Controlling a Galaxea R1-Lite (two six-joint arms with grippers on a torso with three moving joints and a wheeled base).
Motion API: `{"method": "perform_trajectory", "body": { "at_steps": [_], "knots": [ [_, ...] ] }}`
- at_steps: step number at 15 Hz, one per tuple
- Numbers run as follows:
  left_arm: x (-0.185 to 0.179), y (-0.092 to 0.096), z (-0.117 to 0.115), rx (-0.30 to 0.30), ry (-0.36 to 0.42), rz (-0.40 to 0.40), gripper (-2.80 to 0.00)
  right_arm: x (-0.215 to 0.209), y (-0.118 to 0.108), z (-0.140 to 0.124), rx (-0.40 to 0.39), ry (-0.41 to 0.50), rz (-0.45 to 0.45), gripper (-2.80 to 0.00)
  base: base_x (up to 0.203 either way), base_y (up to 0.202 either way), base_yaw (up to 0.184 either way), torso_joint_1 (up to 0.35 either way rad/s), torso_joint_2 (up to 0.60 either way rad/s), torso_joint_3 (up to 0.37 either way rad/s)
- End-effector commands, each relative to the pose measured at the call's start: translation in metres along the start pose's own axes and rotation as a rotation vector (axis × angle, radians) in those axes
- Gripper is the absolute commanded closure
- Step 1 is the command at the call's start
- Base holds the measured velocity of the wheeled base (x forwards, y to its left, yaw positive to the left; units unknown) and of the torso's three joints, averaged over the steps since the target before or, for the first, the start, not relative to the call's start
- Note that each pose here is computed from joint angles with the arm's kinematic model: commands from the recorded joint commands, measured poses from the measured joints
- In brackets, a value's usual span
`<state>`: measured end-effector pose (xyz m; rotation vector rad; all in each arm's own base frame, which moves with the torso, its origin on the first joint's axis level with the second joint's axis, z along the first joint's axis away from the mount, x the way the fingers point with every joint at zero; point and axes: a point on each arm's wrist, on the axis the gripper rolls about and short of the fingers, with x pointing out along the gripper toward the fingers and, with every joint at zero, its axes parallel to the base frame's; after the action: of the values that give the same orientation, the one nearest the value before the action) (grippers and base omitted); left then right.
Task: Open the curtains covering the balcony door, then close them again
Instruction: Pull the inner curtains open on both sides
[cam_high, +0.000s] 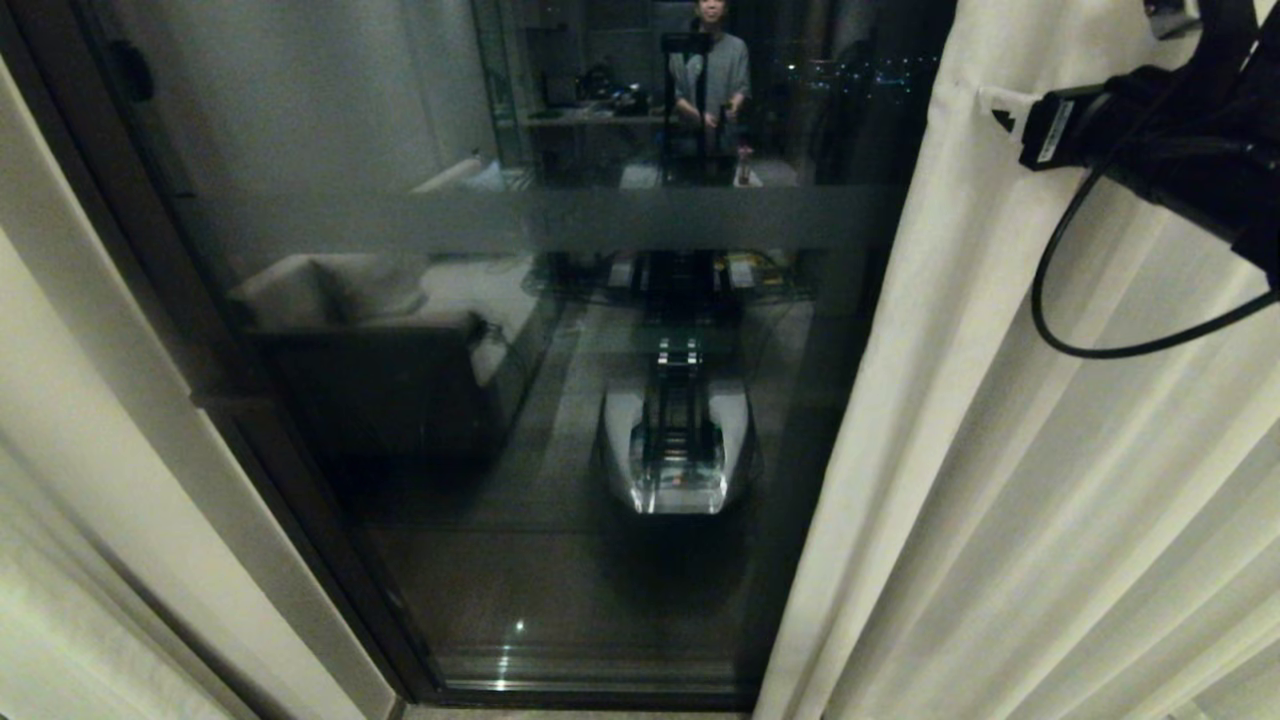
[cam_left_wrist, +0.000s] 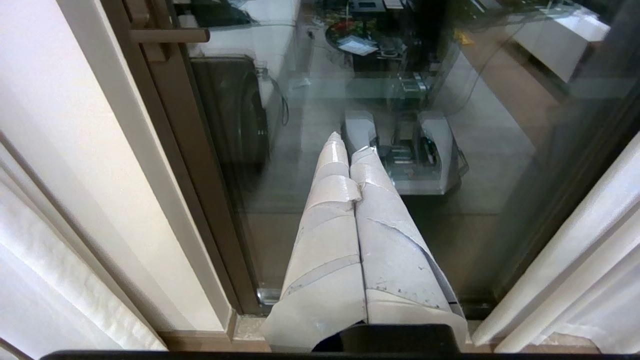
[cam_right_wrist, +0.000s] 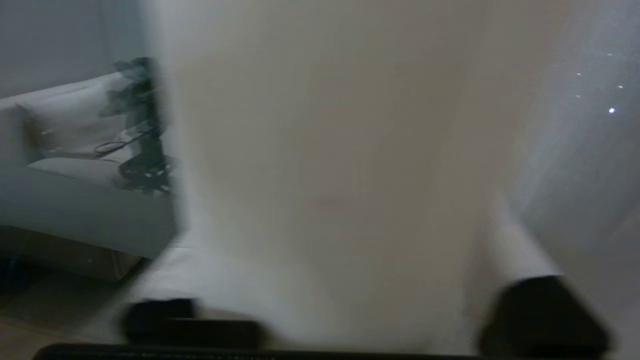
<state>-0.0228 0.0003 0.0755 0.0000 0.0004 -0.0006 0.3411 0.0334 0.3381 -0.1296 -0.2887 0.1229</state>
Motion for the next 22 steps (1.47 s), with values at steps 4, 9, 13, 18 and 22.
{"method": "perform_trajectory", "body": {
  "at_steps": [4, 9, 13, 18, 22],
  "knots": [
    [0.000, 0.000, 0.000, 0.000, 0.000, 0.001, 0.00, -0.011, -0.005, 0.012, -0.001, -0.026, -0.013, 0.00, 0.000, 0.000, 0.000, 0.000, 0.00, 0.000],
    [0.000, 0.000, 0.000, 0.000, 0.000, 0.001, 0.00, -0.024, -0.011, 0.014, -0.004, -0.019, -0.033, 0.00, 0.000, 0.000, 0.000, 0.000, 0.00, 0.000],
    [0.000, 0.000, 0.000, 0.000, 0.000, 0.001, 0.00, -0.035, -0.024, 0.014, 0.010, -0.018, -0.076, 0.00, 0.000, 0.000, 0.000, 0.000, 0.00, 0.000],
    [0.000, 0.000, 0.000, 0.000, 0.000, 0.001, 0.00, -0.057, -0.040, 0.005, 0.026, 0.028, -0.137, 0.00, 0.000, 0.000, 0.000, 0.000, 0.00, 0.000],
    [0.000, 0.000, 0.000, 0.000, 0.000, 0.001, 0.00, -0.060, -0.049, 0.003, 0.023, 0.035, -0.168, 0.00, 0.000, 0.000, 0.000, 0.000, 0.00, 0.000]
  ]
}}
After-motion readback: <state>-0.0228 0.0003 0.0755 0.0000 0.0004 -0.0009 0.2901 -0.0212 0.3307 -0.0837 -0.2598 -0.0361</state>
